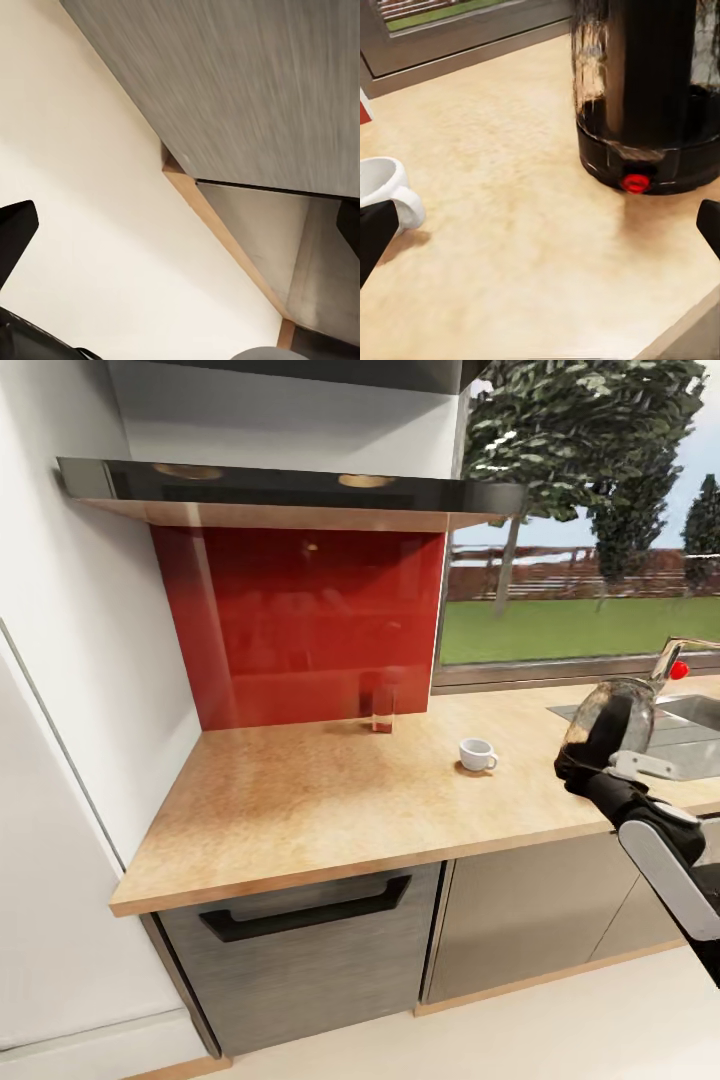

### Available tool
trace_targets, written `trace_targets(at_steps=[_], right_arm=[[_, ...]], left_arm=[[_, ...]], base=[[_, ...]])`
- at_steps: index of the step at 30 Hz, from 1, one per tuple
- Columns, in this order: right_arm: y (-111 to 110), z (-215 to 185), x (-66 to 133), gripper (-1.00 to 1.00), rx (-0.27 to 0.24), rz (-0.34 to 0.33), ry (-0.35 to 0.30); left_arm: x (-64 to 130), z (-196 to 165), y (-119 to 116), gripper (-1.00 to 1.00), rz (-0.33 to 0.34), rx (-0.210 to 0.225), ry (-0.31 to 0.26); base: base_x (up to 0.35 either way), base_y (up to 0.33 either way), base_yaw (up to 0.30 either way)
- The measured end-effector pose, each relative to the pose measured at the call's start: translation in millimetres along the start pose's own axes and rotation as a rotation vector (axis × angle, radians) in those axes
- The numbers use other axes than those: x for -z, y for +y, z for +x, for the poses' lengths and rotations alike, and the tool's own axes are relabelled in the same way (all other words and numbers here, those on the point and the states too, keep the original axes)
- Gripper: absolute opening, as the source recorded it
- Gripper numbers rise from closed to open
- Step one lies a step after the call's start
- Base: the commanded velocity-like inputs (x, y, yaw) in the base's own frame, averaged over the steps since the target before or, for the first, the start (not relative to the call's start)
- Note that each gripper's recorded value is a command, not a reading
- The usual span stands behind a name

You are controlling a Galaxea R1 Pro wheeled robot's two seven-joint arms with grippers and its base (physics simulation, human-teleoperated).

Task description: Set up a coffee station on the kitchen countertop: keep the coffee maker on the countertop, move the bottle of coffee from the kitchen shelf to the counter next to the coffee maker, place a paper coffee filter on top of the coffee maker, put the saucer next to the coffee maker with the coffee cup on the saucer, and place the electric kettle next to the coffee maker.

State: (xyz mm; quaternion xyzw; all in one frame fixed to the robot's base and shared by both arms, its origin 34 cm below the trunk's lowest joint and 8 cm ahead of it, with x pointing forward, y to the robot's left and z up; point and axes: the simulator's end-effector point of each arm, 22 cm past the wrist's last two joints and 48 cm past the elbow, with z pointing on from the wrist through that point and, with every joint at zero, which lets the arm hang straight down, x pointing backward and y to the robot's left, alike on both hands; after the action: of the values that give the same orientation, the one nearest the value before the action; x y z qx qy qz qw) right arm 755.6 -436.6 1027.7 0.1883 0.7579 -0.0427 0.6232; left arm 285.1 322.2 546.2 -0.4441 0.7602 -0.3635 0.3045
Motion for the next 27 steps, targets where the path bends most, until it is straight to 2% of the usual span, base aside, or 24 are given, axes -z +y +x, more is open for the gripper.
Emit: trace_targets(at_steps=[3, 7, 13, 22, 27], right_arm=[[2, -2, 0.1, 1.0, -0.007, 0.019, -0.002], [-4, -13, 0.7, 1.0, -0.017, 0.099, -0.017], [1, -15, 0.8, 1.0, 0.002, 0.117, -0.006], [-5, -15, 1.8, 1.0, 0.009, 0.151, -0.002], [-6, -14, 1.9, 1.0, 0.009, 0.156, -0.001]], left_arm=[[0.0, 0, 0, 1.0, 0.0, 0.0, 0.0], [0.0, 0, 0, 1.0, 0.0, 0.0, 0.0], [0.0, 0, 0, 1.0, 0.0, 0.0, 0.0], [0.0, 0, 0, 1.0, 0.0, 0.0, -0.001], [0.1, 0, 0, 1.0, 0.0, 0.0, -0.001]], base=[[0.0, 0.0, 0.0], [0.0, 0.0, 0.0], [0.0, 0.0, 0.0], [0.033, -0.033, 0.0], [0.078, -0.134, 0.0]])
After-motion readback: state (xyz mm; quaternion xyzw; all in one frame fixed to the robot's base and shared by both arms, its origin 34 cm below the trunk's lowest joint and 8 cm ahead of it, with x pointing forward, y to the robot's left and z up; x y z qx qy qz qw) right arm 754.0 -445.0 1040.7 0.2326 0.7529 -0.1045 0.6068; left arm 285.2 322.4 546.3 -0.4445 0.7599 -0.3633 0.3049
